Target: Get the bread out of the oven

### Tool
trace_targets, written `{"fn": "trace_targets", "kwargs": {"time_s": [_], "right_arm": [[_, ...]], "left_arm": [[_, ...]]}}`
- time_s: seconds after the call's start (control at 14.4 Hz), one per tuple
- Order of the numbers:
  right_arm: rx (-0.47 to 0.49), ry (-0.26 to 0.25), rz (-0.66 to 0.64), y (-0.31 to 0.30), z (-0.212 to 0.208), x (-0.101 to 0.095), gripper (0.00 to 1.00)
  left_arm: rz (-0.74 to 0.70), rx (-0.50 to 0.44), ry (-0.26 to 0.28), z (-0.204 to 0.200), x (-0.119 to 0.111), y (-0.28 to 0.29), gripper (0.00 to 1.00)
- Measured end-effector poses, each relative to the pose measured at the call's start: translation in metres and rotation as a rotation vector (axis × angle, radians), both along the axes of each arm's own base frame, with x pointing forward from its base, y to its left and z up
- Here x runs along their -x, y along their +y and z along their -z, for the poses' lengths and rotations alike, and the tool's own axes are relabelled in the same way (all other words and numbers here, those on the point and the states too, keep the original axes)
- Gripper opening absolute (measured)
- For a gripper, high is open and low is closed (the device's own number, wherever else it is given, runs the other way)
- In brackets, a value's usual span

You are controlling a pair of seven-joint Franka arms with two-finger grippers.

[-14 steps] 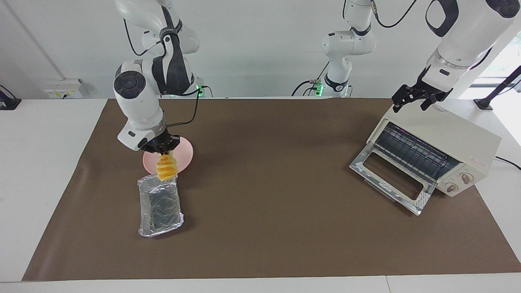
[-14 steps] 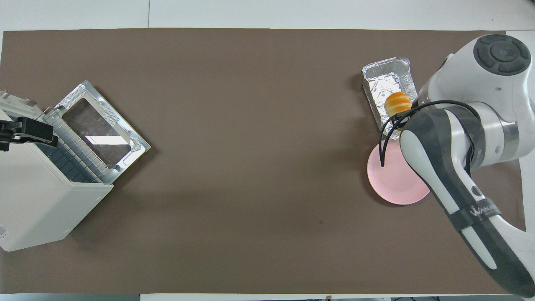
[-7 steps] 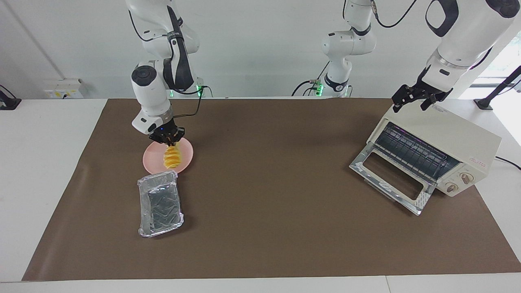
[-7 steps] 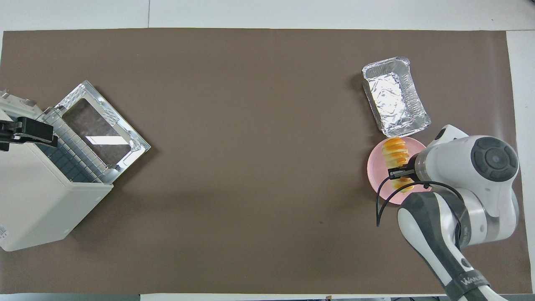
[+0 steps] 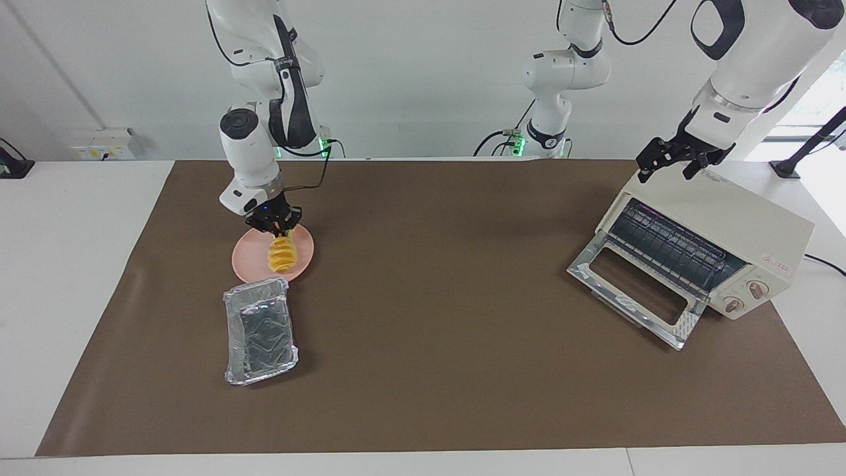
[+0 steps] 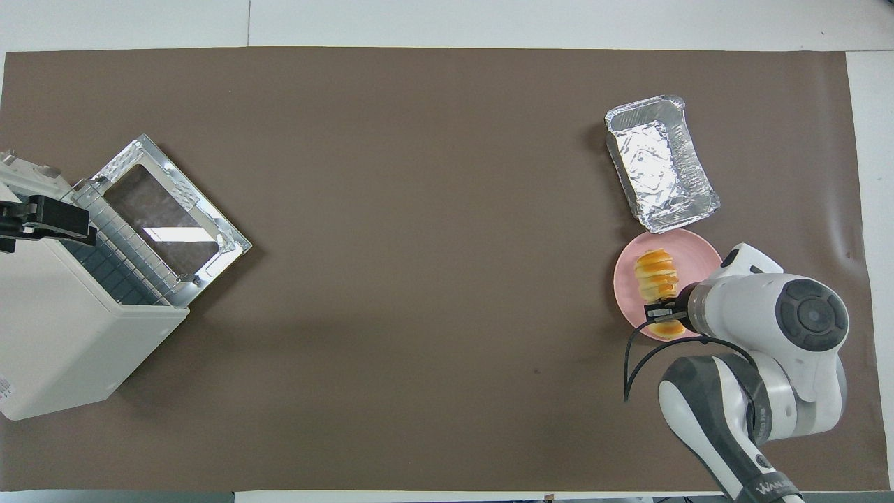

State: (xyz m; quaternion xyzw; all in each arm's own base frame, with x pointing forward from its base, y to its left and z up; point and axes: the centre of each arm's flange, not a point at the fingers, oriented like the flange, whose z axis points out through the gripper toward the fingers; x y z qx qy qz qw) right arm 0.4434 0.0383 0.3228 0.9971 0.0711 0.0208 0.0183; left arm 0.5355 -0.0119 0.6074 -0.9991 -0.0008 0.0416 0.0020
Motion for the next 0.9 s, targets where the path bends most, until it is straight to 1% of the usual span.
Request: {"fn": "trace_targets", "kwargs": {"time_s": [0.07, 0.14, 0.28, 0.35, 0.42, 0.48, 0.69, 0.9], "right_arm": [[0.000, 0.000, 0.000, 0.000, -0.001, 0.000, 0.37], [0.001, 0.007, 0.001, 0.000, -0.003, -0.001, 0.49], [0.009, 0.061, 0.005, 0.000, -0.020, -0.009, 0.69], [0.014, 0.086, 0.008, 0.001, -0.038, -0.017, 0.79], [0.016, 0.098, 0.013, 0.000, -0.061, -0.026, 0.91], [0.018, 0.101, 0.020, -0.001, -0.085, -0.035, 0.99], [0.020, 0.101, 0.003, -0.011, -0.162, -0.052, 1.00], [0.019, 0.105, -0.027, -0.024, -0.227, -0.057, 1.00]], "left_arm": [[0.000, 0.000, 0.000, 0.000, 0.000, 0.000, 1.00], [0.000, 0.000, 0.000, 0.000, 0.000, 0.000, 1.00], [0.000, 0.000, 0.000, 0.000, 0.000, 0.000, 1.00], [0.000, 0.000, 0.000, 0.000, 0.000, 0.000, 1.00], [0.000, 0.000, 0.000, 0.000, 0.000, 0.000, 1.00], [0.000, 0.000, 0.000, 0.000, 0.000, 0.000, 1.00], [0.000, 0.000, 0.000, 0.000, 0.000, 0.000, 1.00], [0.000, 0.000, 0.000, 0.000, 0.000, 0.000, 1.00]]}}
